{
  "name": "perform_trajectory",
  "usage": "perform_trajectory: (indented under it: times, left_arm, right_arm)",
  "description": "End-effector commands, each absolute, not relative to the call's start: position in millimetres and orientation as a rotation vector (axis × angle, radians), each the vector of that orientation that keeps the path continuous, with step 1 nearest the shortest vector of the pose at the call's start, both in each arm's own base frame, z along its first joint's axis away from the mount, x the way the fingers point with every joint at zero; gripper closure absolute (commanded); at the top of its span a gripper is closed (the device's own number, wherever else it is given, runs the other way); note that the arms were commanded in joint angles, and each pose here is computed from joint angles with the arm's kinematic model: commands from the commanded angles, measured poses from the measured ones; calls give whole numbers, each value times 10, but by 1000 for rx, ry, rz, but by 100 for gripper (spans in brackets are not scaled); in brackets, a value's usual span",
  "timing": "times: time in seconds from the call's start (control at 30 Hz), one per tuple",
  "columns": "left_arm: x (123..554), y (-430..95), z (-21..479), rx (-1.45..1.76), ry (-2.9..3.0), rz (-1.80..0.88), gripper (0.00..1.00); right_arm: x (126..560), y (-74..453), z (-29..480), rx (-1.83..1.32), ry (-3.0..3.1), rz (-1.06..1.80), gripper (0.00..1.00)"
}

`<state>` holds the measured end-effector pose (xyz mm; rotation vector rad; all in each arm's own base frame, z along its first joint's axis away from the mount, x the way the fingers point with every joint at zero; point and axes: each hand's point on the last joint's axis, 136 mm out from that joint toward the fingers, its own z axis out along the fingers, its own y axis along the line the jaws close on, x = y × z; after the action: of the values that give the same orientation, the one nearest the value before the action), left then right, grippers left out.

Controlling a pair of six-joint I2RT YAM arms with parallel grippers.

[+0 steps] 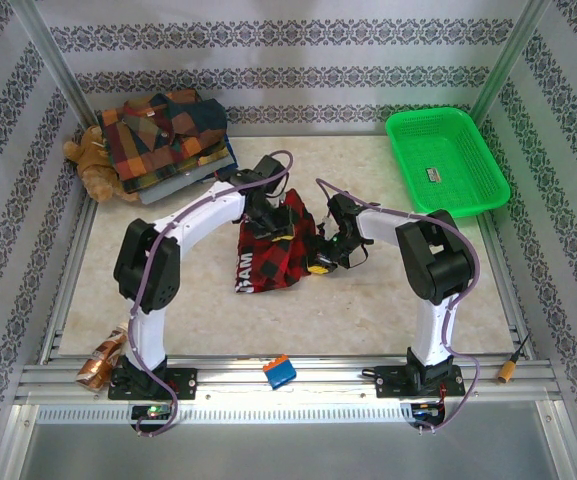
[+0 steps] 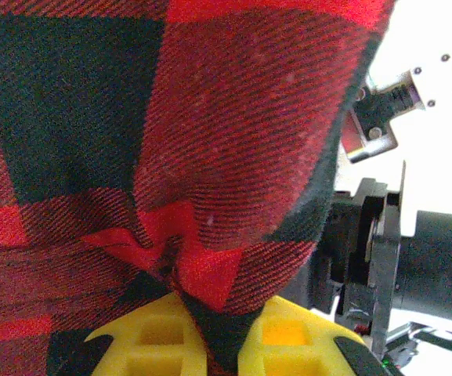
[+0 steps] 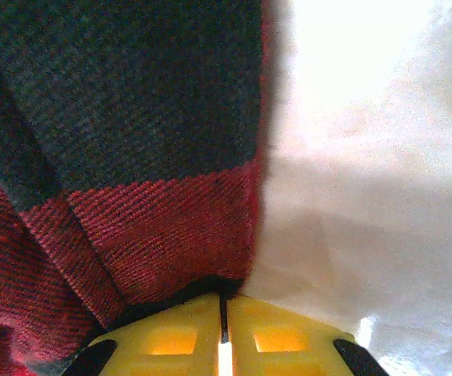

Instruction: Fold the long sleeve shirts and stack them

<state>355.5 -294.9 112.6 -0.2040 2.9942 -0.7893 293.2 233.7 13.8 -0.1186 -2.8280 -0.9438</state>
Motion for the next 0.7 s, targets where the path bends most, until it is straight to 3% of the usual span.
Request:
perform_trajectory:
  times: [0.0, 0.13, 0.2, 0.33, 0.37, 0.53, 0.63, 0.67]
  left_arm:
    - [3717, -3336, 1074, -276, 2917, -1030, 81]
    - [3865, -3506, 1128, -328, 2844, -1164, 54]
    - [3959, -3571, 1339, -340, 2755, -1245, 47]
    - [4102, -3697, 2054, -277, 2535, -1432, 31]
    - [4096, -3685, 2243, -249, 2494, -1452, 1]
    - [3854, -3271, 2685, -177, 2443, -1322, 0]
    - [3651, -2775, 2422, -250, 2534, -1096, 0]
    - [3581, -2589, 2250, -296, 2577, -1016, 7]
  right_arm:
    - [2742, 2180, -26, -166, -2807, -830, 77]
    - [2767, 1915, 124, -264, -2839, -776, 63]
    - [2799, 1717, 251, -335, -2874, -753, 55]
    - [2918, 1361, 568, -465, -2967, -750, 50]
    - [2966, 1291, 676, -478, -3003, -748, 49]
    - [3252, 1462, 1273, -369, -3131, -959, 47]
    - [3329, 1880, 1630, -225, -3092, -1158, 51]
    - [3317, 2054, 1717, -178, -3056, -1211, 53]
